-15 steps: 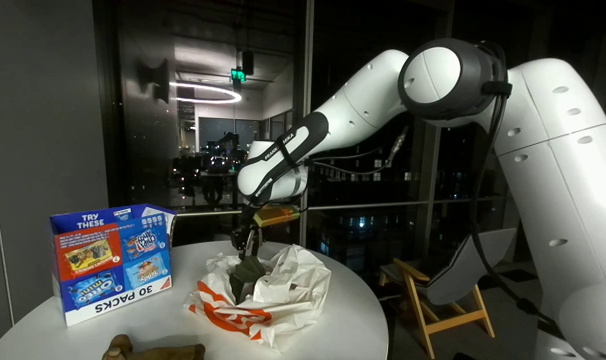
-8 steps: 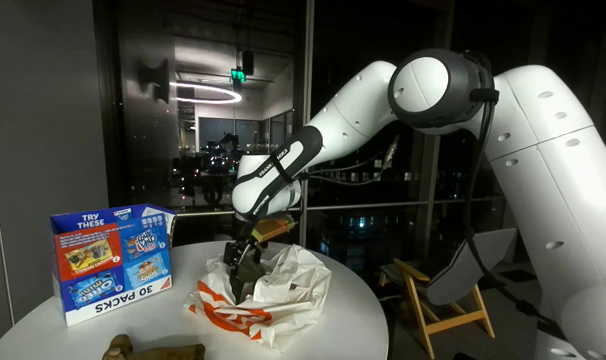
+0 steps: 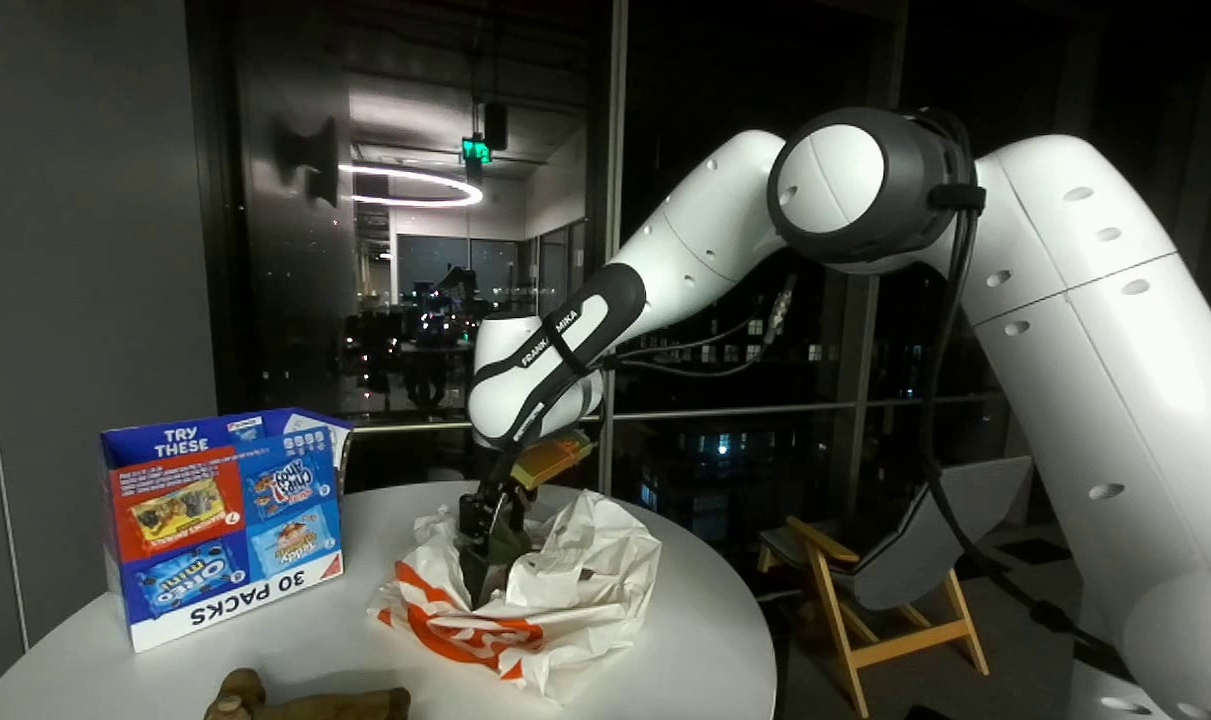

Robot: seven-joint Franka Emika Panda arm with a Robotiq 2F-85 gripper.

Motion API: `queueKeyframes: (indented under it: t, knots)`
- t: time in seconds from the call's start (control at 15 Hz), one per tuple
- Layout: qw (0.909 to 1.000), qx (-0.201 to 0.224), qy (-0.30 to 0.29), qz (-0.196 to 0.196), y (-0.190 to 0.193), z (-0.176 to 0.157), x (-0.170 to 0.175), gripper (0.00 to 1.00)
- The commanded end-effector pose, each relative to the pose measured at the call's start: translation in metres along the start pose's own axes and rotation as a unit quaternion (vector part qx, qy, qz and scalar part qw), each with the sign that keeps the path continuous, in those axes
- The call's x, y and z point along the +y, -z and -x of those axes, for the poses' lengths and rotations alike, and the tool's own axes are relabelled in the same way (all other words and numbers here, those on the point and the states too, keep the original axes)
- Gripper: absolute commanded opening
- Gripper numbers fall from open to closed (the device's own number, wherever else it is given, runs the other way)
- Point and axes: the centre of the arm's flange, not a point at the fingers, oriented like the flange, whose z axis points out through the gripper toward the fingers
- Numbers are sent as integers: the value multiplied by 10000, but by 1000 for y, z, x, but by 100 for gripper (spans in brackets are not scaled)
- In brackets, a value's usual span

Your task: Remove the moose toy, the beetroot plushy and the duster from the plastic

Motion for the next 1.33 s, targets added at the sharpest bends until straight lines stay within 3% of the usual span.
queueKeyframes:
  t: [0.0,0.27,0.47,0.6,0.73,1.27]
  knots:
    - [9999,95,140,-6,5,-7,6,51]
    - [9998,148,161,17,8,-5,11,21]
    - [9997,191,135,14,11,-4,14,5]
    - [9997,237,113,-3,16,-4,14,1]
    - [9992,393,61,-98,32,-5,16,6]
    - [9850,1671,-118,-419,154,-7,30,7]
